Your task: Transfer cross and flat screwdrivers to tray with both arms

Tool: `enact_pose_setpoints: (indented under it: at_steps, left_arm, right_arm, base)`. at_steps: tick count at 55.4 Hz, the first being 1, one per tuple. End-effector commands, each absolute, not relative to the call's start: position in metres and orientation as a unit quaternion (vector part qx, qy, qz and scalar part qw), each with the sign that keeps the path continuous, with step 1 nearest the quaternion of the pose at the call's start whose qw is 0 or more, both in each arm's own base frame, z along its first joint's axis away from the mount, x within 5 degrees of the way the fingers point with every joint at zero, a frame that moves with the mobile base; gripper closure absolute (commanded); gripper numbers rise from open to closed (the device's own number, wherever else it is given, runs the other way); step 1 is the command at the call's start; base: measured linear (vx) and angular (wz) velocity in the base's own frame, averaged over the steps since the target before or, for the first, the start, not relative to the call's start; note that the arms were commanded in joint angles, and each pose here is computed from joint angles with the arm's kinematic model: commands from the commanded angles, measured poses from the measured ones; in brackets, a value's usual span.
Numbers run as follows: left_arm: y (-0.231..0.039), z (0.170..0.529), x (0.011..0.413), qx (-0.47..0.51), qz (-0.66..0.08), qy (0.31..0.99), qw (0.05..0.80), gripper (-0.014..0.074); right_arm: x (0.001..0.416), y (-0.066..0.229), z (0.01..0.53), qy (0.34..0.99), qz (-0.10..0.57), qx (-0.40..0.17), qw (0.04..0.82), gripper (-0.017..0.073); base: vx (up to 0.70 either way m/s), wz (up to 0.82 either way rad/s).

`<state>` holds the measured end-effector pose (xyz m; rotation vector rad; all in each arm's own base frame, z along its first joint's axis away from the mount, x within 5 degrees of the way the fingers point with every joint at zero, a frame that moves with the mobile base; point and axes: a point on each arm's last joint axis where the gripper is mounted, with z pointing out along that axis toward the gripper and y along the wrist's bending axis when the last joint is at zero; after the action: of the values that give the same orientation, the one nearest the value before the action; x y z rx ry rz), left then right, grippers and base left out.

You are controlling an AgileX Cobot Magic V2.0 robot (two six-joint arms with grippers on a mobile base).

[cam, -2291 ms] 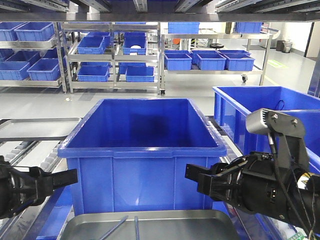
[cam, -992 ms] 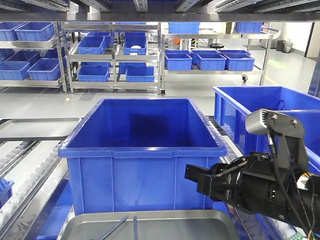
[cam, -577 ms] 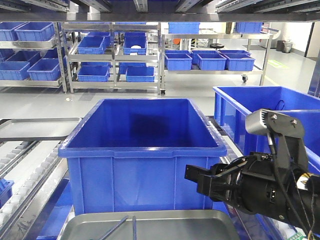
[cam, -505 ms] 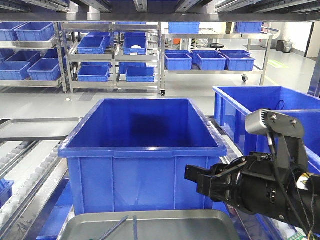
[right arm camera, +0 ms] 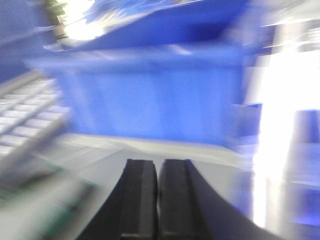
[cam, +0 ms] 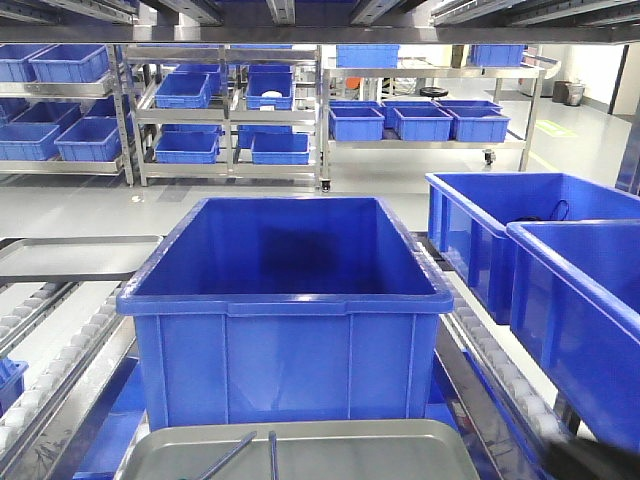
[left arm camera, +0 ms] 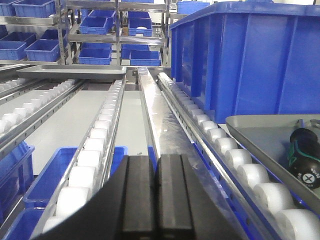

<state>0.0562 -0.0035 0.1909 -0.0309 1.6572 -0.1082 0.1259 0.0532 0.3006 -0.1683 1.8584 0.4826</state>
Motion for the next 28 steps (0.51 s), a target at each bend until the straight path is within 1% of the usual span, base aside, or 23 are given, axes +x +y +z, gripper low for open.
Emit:
enact_pose_setpoints:
  at_steps: [1,2,14,20,28]
  left_arm:
    - [-0.003,0.206,0.055,-0.018,-0.051,0.701,0.711,0.0599]
    - [-0.003,0.206,0.055,-0.018,-0.051,0.701,0.711,0.0599]
    - [-0.003,0.206,0.055,-0.018,-0.051,0.701,0.711,0.0599]
    - [-0.003,0.206,0.055,-0.018,-0.051,0.701,0.711,0.0599]
    - [-0.003,0.206,0.055,-0.018,-0.051,0.701,0.711,0.0599]
  right_arm:
    - [0.114,0.037,0.302,0.753,0.156,-0.063,0.636,0.0558]
    - [0.110,0.034,0.299,0.752,0.146,-0.063,0.640,0.0573]
    - [0.080,0.011,0.266,0.733,0.055,-0.042,0.676,0.0570]
    - [0.071,0.007,0.244,0.731,0.041,-0.026,0.681,0.0570]
    - [0.060,0.005,0.210,0.716,0.033,-0.029,0.696,0.0570]
  base:
    - [0.00,0.00]
    - [0.00,0.00]
    - [0.00,0.00]
    - [0.00,0.00]
    - [0.00,0.00]
